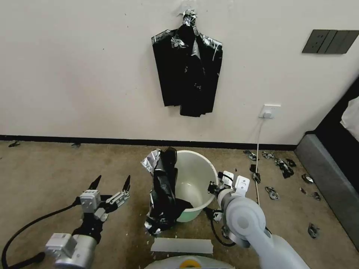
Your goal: Place a trash bag onto the trash bin.
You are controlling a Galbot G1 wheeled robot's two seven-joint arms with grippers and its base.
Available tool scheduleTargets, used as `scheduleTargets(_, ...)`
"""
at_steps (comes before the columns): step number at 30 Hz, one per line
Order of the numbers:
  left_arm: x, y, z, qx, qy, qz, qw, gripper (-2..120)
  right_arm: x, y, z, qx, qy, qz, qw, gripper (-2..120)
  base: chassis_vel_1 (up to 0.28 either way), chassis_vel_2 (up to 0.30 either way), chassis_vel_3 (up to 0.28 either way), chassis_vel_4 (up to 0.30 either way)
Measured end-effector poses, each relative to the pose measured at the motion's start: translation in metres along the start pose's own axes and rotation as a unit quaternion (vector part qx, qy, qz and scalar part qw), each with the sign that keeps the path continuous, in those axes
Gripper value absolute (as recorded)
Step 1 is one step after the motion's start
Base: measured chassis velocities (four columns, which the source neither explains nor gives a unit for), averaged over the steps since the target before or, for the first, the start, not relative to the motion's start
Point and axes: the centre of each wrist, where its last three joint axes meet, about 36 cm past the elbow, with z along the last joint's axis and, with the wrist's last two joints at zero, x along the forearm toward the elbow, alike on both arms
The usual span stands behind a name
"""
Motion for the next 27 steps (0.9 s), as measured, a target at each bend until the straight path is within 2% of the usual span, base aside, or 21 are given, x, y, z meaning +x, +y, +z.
scheduleTargets(14,0.003,-0.004,0.002,-0.004,0.006,0.005,1.0,100,-0.008,0.0,0.003,0.009,0.013,0.0,1.0,6,0.0,0.0,0.0,0.0)
scheduleTargets(16,0.003,-0.004,0.0,-0.006,0.004,0.007,0.9999,100,-0.006,0.0,0.005,0.014,0.012,-0.002,1.0,15,0.0,0.0,0.0,0.0)
scheduleTargets(17,0.003,-0.004,0.0,-0.006,0.004,0.007,0.9999,100,-0.006,0.0,0.005,0.014,0.012,-0.002,1.0,15,0.0,0.0,0.0,0.0)
scheduleTargets(20,0.003,-0.003,-0.002,-0.009,0.002,0.007,0.9999,100,-0.002,0.001,0.007,0.025,0.009,-0.01,1.0,28,0.0,0.0,0.0,0.0)
scheduleTargets(21,0.003,-0.003,-0.002,-0.009,0.002,0.007,0.9999,100,-0.002,0.001,0.007,0.025,0.009,-0.01,1.0,28,0.0,0.0,0.0,0.0)
scheduleTargets(23,0.003,-0.002,-0.002,-0.01,0.002,0.007,0.9999,100,0.003,0.003,0.007,0.034,0.002,-0.02,0.999,40,0.0,0.0,0.0,0.0)
scheduleTargets(24,0.003,-0.002,-0.002,-0.01,0.002,0.007,0.9999,100,0.003,0.003,0.007,0.034,0.002,-0.02,0.999,40,0.0,0.0,0.0,0.0)
scheduleTargets(27,0.003,-0.002,-0.004,-0.012,0.001,0.006,0.9999,100,0.011,0.006,0.005,0.042,-0.011,-0.034,0.998,55,0.0,0.0,0.0,0.0)
